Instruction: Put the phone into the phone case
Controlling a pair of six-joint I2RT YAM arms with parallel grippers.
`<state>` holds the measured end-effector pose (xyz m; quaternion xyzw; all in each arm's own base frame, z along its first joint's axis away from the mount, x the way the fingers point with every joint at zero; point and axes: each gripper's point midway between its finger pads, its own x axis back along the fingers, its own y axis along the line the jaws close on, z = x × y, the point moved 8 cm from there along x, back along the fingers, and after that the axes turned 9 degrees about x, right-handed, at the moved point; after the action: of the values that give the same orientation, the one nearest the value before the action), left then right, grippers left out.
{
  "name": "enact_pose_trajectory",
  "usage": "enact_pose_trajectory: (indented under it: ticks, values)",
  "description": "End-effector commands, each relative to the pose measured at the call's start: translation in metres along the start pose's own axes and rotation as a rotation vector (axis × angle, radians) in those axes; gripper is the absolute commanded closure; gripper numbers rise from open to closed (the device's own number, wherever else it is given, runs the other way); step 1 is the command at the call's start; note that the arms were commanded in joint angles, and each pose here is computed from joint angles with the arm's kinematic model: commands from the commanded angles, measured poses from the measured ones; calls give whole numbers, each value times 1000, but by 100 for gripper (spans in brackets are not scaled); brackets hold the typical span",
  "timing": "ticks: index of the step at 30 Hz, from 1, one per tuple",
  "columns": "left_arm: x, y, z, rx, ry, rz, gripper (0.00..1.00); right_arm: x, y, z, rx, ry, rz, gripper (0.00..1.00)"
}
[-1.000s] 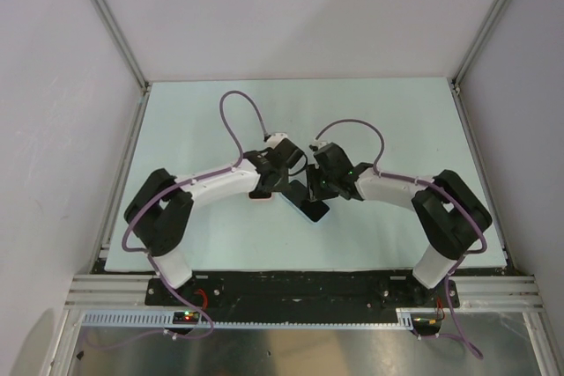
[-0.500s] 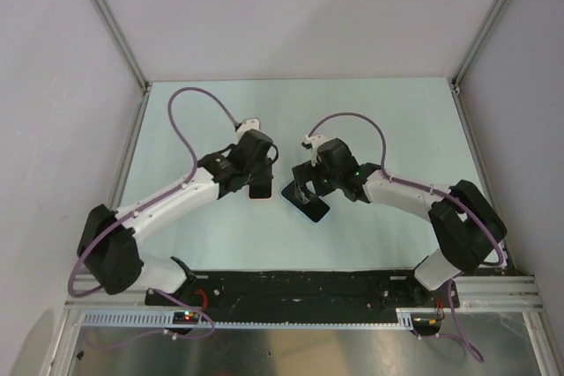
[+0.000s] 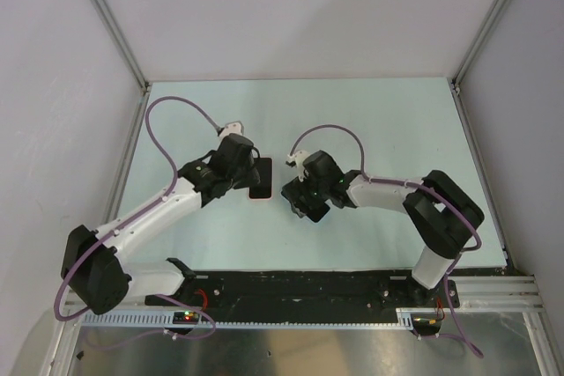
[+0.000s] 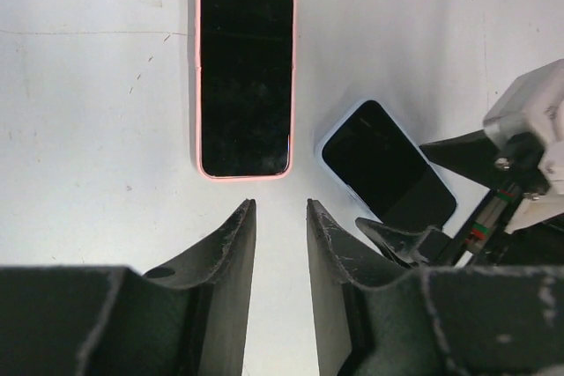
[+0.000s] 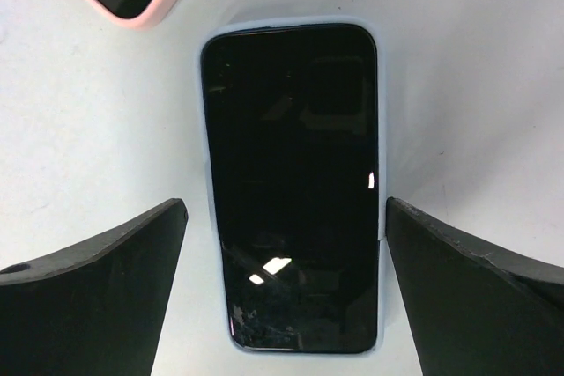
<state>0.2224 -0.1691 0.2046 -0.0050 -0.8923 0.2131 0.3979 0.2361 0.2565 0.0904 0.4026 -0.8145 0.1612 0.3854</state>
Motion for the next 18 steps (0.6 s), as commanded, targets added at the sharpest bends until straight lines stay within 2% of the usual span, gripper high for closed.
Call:
enact_pose_trajectory:
  ticks: [1, 6, 8, 10, 11, 13, 15, 18]
  values:
    - [5, 4, -2, -7, -7, 18, 65, -11, 4, 4, 64, 37, 73, 0]
    - [7, 4, -2, 2, -11, 22, 65, -15, 1, 13, 70, 89, 177, 3]
    - [7, 5, -2, 7, -10, 23, 65, -15, -1, 14, 57, 96, 202, 11]
    - [7, 6, -2, 10, -9, 22, 65, -14, -2, 12, 36, 97, 214, 26]
    - [7, 7, -2, 13, -10, 20, 65, -13, -3, 11, 15, 96, 230, 36]
    - [6, 8, -2, 21, -12, 15, 66, -12, -8, 6, -49, 84, 258, 48]
    - [5, 10, -1, 28, -10, 7, 66, -12, -17, -4, -145, 73, 300, 55]
    - [2, 11, 1, 37, -3, -2, 66, -17, -29, -17, -291, 67, 354, 59]
